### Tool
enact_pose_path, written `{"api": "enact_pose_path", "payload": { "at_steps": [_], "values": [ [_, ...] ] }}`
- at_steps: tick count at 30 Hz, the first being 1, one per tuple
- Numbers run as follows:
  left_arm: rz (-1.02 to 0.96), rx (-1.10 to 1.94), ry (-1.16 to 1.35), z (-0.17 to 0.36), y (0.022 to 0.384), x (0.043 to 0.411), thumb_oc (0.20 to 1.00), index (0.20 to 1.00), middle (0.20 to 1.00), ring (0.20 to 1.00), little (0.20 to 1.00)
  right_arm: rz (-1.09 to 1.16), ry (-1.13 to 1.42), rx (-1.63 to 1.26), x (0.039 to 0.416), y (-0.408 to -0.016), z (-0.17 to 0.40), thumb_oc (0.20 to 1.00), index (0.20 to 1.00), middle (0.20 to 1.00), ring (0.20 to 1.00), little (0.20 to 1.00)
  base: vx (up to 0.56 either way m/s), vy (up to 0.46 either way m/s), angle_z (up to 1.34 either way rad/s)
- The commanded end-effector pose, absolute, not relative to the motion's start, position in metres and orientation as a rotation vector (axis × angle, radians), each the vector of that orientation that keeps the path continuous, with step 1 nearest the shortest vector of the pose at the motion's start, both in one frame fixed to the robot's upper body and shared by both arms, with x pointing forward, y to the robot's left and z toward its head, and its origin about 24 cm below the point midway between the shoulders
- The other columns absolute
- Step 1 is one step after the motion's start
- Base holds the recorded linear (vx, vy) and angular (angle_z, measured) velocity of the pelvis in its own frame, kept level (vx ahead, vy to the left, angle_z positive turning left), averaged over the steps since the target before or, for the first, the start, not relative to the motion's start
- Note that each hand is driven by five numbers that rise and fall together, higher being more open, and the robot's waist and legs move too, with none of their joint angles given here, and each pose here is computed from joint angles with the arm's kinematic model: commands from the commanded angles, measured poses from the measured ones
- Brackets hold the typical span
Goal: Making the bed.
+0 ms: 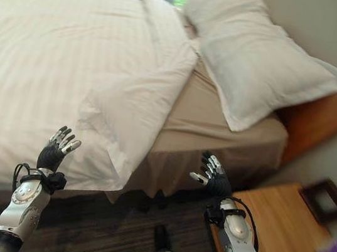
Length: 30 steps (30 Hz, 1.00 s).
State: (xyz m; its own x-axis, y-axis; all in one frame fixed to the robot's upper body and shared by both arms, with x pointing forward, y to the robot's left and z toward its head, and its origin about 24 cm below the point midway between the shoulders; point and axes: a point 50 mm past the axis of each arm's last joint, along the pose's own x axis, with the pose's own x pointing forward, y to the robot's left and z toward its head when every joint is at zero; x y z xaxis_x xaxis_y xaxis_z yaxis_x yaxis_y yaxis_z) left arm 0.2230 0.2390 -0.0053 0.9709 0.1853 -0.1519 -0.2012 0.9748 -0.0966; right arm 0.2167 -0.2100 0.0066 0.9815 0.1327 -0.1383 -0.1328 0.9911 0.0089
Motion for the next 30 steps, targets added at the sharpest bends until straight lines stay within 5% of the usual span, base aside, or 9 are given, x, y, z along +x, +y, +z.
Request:
{"api": "enact_pose_path", "payload": {
  "at_steps": [1,13,23,30],
  "values": [
    [0.129,-0.01,-0.097,0.046,0.245,0.241,1.0,1.0,1.0,1.0,1.0,0.173,-0.058,0.061,0.235,-0.205,0.044,1.0,1.0,1.0,1.0,1.0,0.13,-0.324,1.31],
    [0.096,0.073,-0.218,0.092,0.249,0.282,1.0,1.0,1.0,1.0,1.0,0.181,-0.043,0.081,0.227,-0.209,0.045,1.0,1.0,1.0,1.0,1.0,0.08,-0.148,0.65],
    [0.471,0.203,0.004,0.118,0.356,0.325,1.0,1.0,1.0,1.0,1.0,0.343,0.096,0.092,0.208,-0.193,0.025,1.0,1.0,1.0,1.0,1.0,0.03,0.019,-0.42],
    [0.614,0.193,0.036,0.155,0.393,0.328,1.0,1.0,1.0,1.0,1.0,0.362,0.115,0.102,0.21,-0.194,0.024,1.0,1.0,1.0,1.0,1.0,-0.05,-0.012,-0.27]
  ]
}}
